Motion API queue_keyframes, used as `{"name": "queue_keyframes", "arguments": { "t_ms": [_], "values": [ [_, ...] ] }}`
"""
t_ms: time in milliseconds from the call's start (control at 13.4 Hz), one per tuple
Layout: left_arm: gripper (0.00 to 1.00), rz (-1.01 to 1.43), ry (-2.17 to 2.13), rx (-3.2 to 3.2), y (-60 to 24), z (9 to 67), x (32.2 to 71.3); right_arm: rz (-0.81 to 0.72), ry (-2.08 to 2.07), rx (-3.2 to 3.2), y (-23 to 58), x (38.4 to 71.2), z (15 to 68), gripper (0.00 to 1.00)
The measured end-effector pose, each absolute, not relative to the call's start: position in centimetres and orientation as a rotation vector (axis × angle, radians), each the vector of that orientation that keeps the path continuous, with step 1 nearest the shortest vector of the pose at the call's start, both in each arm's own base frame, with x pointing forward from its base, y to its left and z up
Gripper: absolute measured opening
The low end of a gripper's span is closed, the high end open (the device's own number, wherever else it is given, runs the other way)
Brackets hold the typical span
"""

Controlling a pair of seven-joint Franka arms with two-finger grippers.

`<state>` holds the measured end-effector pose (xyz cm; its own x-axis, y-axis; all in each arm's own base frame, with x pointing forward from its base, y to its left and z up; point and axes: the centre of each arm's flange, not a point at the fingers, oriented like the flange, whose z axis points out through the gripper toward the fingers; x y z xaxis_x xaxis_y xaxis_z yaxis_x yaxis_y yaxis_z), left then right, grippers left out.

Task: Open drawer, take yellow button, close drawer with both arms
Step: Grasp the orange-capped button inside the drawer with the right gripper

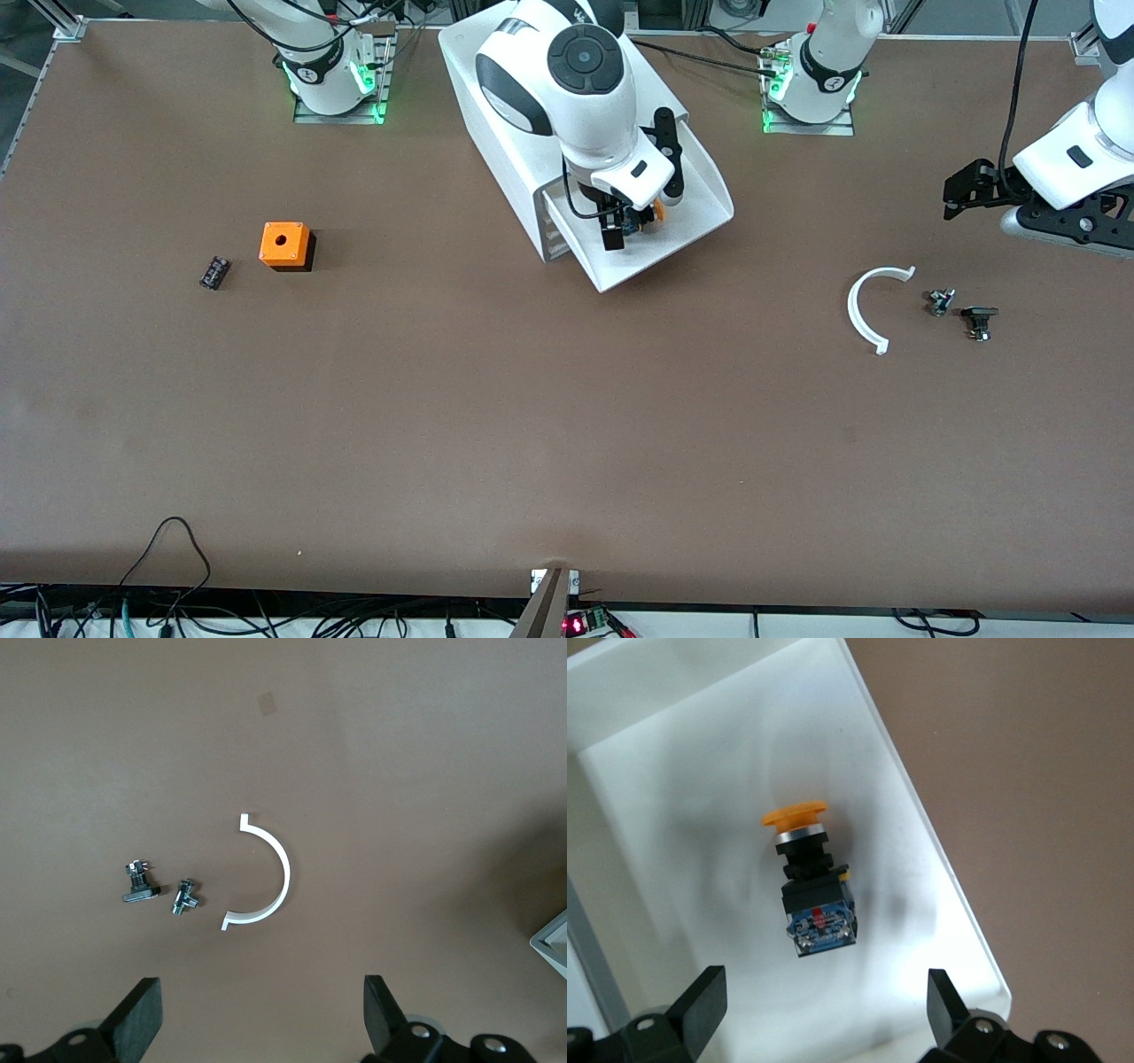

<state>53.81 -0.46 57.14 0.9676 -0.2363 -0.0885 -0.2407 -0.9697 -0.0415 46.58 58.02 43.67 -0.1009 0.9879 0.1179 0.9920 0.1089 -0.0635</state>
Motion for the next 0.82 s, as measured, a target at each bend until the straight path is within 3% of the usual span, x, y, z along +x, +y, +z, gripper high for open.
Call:
{"name": "queue_keyframes", "arguments": {
  "t_ms": [822],
  "values": [
    [1.0,0.13,0.372,-3.065,-0.5,57.1,53.9,0.01,-2.317,-1.958,60.0,44.6,40.7,1.0]
  ]
}}
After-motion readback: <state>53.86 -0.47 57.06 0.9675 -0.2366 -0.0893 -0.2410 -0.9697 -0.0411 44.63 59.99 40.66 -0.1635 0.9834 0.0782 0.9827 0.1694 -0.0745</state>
